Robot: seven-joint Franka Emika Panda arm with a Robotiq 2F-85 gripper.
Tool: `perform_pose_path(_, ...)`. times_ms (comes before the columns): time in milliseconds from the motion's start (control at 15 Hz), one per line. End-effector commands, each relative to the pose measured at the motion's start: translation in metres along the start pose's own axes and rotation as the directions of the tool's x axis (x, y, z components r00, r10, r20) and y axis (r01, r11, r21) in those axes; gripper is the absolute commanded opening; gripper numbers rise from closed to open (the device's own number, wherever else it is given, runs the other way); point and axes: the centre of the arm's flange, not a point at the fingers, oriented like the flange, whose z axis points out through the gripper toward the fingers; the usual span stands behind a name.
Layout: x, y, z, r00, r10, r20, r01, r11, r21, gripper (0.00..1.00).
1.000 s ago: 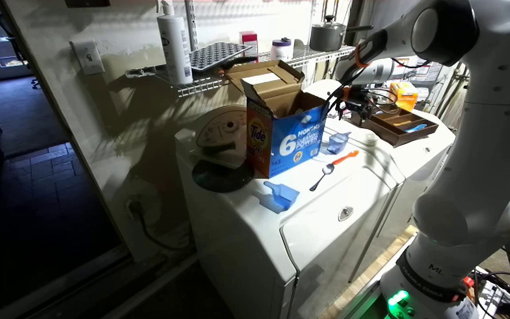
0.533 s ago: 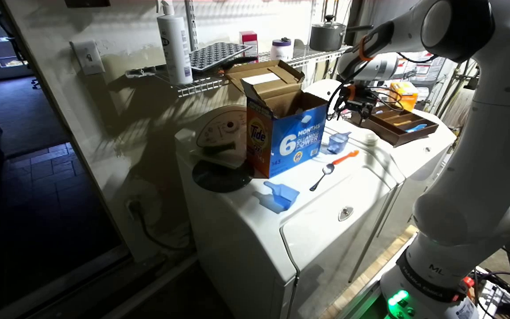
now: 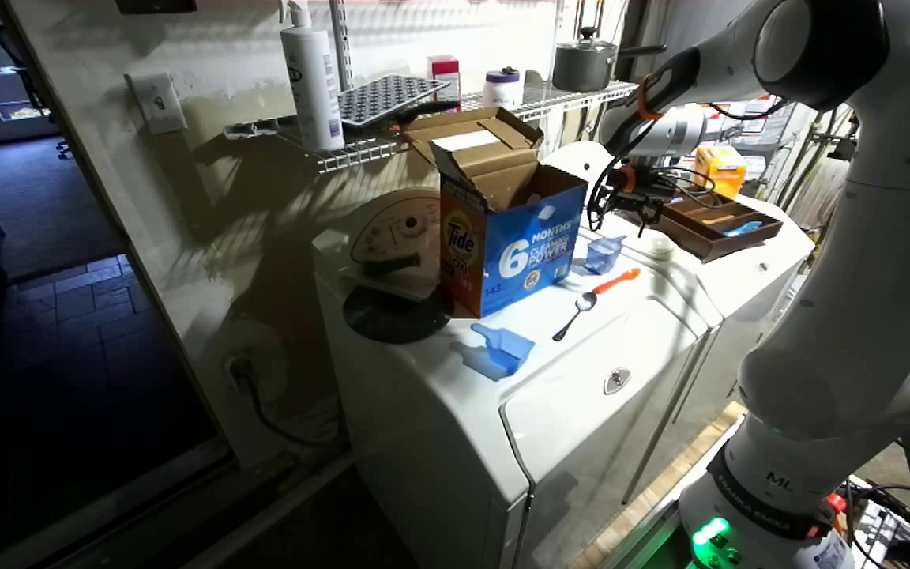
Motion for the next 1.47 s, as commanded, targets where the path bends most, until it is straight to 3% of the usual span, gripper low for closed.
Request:
perform_pose_path(0,-0.015,0.004,-0.002,0.999,-0.037,-0.020,0.037,0.999,0.004,1.00)
perform_pose_path(533,-0.022,0.016,0.015,0.995,-0.095,-0.010,0.094,0.993,-0.067,1.00)
perform_pose_path(600,-0.022,0.017,0.019,0.995,-0.096,-0.009,0.095,0.993,-0.070,0.96)
perform_pose_path(667,-0.023,0.018,0.022,0.995,-0.095,-0.009,0.094,0.993,-0.070,0.74)
perform_pose_path(867,-0.023,0.017,0.030,0.998,-0.063,-0.007,0.063,0.997,-0.049,0.63)
perform_pose_path(933,-0.023,0.016,0.033,0.998,-0.057,-0.007,0.057,0.997,-0.046,0.85)
perform_pose_path(1000,-0.023,0.015,0.034,0.999,-0.051,-0.011,0.051,0.998,-0.048,0.90)
perform_pose_path(1067,-0.023,0.015,0.037,0.999,-0.047,-0.012,0.046,0.998,-0.051,0.58)
perform_pose_path(1200,-0.023,0.016,0.040,0.999,-0.037,-0.012,0.037,0.998,-0.057,0.50)
perform_pose_path(1400,-0.020,0.015,0.043,1.000,-0.010,-0.016,0.009,0.999,-0.054,0.27)
